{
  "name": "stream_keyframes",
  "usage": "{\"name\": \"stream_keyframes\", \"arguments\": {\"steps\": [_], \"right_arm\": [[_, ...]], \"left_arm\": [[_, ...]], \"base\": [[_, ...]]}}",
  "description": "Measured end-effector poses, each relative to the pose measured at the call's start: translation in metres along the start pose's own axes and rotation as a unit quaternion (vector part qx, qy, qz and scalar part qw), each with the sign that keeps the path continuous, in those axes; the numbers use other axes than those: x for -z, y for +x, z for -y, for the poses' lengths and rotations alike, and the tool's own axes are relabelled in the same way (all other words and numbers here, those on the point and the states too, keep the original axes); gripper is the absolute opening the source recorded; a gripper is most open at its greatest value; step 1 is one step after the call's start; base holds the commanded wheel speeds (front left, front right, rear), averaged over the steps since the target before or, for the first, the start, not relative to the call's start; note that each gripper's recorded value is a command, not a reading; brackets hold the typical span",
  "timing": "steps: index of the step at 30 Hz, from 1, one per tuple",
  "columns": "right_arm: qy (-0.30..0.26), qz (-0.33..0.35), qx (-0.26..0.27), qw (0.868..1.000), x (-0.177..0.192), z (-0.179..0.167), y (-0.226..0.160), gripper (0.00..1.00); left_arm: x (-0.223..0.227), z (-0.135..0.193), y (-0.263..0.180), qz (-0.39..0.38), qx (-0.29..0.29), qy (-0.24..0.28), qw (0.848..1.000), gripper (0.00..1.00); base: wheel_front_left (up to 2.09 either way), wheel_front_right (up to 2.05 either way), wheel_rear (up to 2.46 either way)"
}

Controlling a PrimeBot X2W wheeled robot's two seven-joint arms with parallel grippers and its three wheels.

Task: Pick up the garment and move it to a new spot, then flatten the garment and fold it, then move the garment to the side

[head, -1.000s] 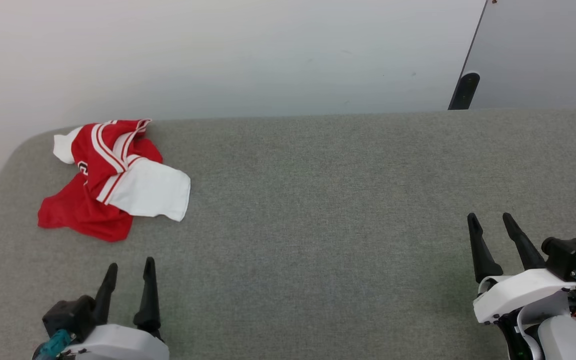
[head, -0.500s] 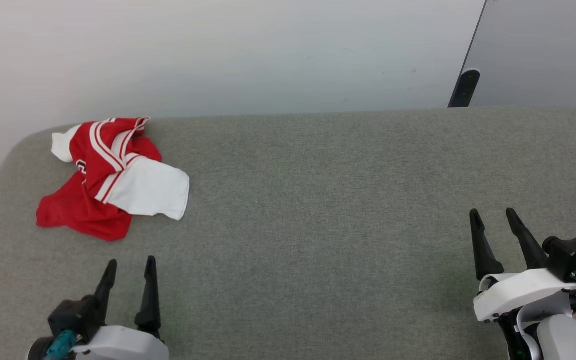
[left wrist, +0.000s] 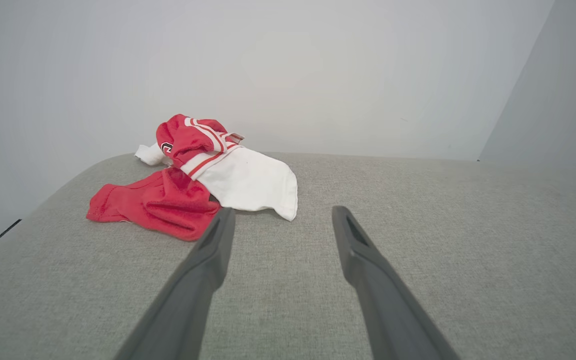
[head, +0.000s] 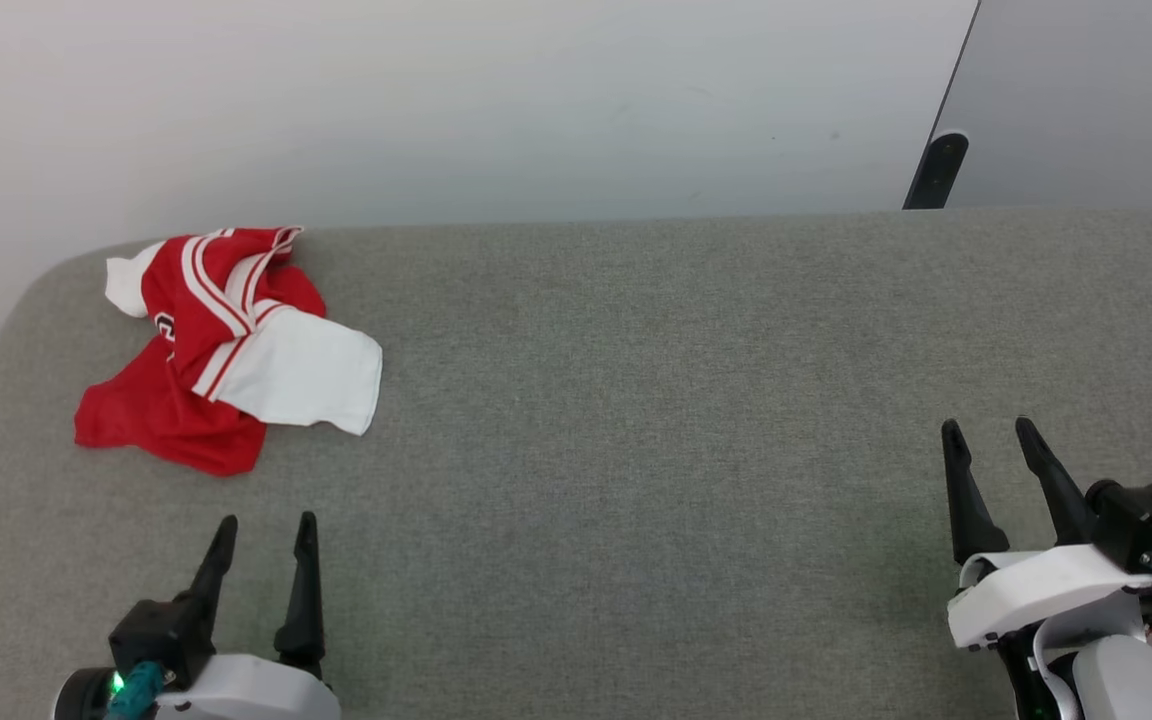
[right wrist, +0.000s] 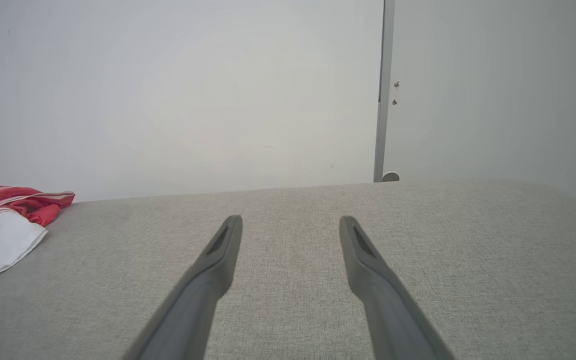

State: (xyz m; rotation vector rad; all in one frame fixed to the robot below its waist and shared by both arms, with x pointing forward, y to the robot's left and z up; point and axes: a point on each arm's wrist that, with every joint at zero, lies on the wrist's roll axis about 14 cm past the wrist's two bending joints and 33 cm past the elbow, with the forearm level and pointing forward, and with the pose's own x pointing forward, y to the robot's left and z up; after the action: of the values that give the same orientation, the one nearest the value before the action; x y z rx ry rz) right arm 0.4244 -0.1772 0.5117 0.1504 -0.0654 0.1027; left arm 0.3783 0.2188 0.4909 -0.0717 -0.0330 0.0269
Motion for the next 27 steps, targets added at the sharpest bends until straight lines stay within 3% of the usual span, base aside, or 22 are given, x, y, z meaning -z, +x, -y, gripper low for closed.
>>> {"name": "stream_keyframes", "arguments": {"steps": [19, 27], "right_arm": [[0.025, -0.005, 0.006, 1.000, 0.006, -0.001, 0.001, 1.00], [0.033, 0.000, -0.023, 0.999, 0.005, -0.023, 0.011, 1.00]], "left_arm": [[0.001, -0.002, 0.002, -0.001, -0.003, -0.003, 1.000, 1.00], [0.002, -0.014, -0.005, -0.003, -0.022, -0.005, 1.000, 1.00]], "base": [[0.00, 0.00, 0.00], [0.00, 0.00, 0.00]]}}
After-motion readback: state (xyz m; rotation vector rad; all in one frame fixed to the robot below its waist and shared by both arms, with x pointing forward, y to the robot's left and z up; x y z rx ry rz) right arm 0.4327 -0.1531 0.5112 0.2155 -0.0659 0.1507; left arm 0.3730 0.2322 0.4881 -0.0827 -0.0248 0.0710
